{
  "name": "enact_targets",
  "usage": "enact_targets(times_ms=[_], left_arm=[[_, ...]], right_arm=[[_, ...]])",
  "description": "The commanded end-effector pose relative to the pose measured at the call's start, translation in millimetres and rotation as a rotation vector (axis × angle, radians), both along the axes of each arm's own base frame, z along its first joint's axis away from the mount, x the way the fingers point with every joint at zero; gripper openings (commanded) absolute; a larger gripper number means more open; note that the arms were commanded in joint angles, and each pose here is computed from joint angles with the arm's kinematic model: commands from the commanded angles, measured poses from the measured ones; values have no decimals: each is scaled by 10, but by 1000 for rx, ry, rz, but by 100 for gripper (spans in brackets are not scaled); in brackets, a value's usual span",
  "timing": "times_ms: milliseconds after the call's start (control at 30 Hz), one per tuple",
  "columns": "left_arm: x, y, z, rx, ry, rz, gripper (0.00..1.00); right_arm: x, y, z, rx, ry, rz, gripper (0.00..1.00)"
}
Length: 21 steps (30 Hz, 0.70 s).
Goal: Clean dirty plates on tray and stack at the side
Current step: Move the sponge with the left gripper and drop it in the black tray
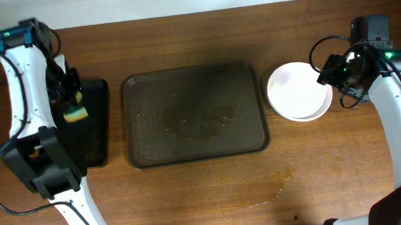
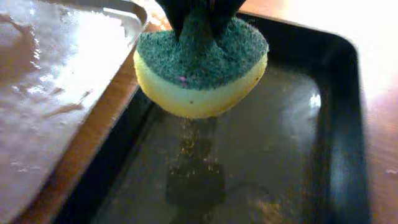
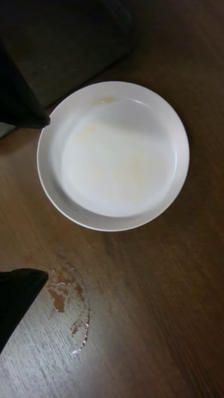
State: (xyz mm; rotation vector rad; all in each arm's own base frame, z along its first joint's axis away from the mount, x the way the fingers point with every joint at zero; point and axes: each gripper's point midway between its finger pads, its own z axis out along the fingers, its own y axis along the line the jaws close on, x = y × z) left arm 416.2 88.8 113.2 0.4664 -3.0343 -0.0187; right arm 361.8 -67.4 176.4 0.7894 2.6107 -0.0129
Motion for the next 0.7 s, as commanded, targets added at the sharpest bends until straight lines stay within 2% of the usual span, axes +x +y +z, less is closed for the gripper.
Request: enact_targets(times_ms=[0,100,133,167,200,233,267,367,500,600,667], left_arm=[[-134,28,-380,0,59,25,1],[-140,54,-628,0,57,31,1],[-142,54,-682,1,56,31,7],[-143,54,-694,1,56,31,28],[-145,53,-696,1,56,31,63],[-146,52,-696,0,57,31,86],[-147,52,-688,0,57,31,95],[-61,61,-513,4,23,31,98],[99,68,324,31,-114,25,98],[199,-99,1085,54,-305,-13,98],[229,-375,1384,4,-399,-60,99]], right_arm=[[10,26,-21,4,6,12,73],[12,26,-40,-2,14,29,73],[11,26,-40,-2,14,29,73],[10,26,-41,-2,15,29,73],[10,26,-41,-2,15,29,73],[11,26,-40,-2,14,29,73],[11,26,-40,-2,14,29,73],[14,58,-30,1,13,66,73],[-51,96,241,-4,-20,104,73],[-214,120,818,-26,-104,114,76],[-452,177,1105,-18,-119,120,76]])
